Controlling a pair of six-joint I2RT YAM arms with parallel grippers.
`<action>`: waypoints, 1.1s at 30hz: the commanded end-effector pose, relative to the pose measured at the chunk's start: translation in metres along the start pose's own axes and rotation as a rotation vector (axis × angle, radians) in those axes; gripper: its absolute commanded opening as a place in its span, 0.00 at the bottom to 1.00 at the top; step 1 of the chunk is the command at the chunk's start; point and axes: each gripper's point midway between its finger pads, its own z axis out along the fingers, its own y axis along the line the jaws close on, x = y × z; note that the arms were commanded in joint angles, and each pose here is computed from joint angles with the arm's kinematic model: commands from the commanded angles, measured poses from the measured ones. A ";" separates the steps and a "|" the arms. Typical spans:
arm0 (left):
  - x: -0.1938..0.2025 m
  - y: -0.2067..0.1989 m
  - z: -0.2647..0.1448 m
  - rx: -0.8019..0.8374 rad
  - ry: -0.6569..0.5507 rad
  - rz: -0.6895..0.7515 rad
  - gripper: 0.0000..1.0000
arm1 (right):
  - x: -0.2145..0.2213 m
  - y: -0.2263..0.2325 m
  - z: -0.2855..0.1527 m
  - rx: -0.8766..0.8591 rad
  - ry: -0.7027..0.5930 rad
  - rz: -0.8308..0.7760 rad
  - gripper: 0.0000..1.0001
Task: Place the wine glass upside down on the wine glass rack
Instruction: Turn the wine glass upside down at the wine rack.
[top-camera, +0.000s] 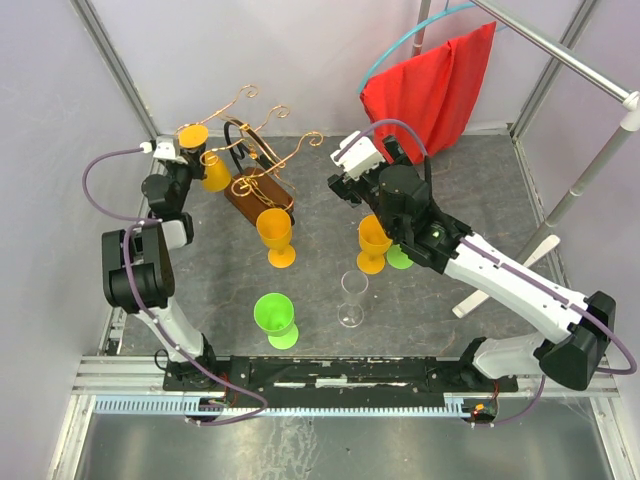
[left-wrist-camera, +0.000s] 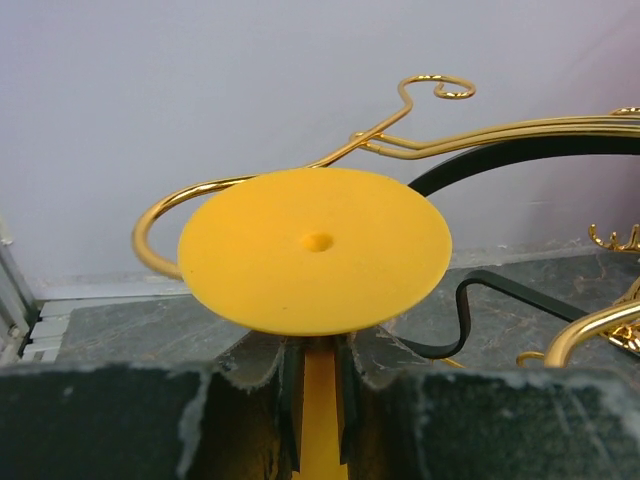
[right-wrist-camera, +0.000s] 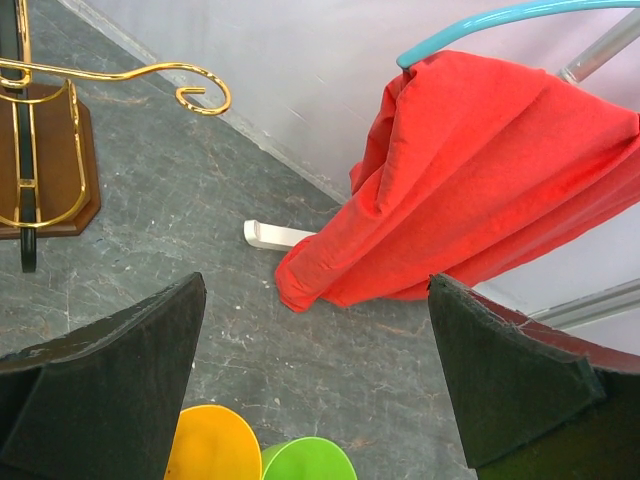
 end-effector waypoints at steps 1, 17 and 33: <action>-0.029 -0.007 0.019 0.027 -0.105 0.045 0.03 | -0.006 -0.008 0.003 0.046 -0.022 0.021 1.00; -0.023 0.034 0.028 -0.177 -0.136 0.058 0.03 | 0.000 -0.004 0.009 0.054 -0.002 0.008 1.00; -0.029 0.053 0.009 -0.312 -0.172 0.101 0.04 | 0.002 0.000 0.012 0.042 0.005 0.016 1.00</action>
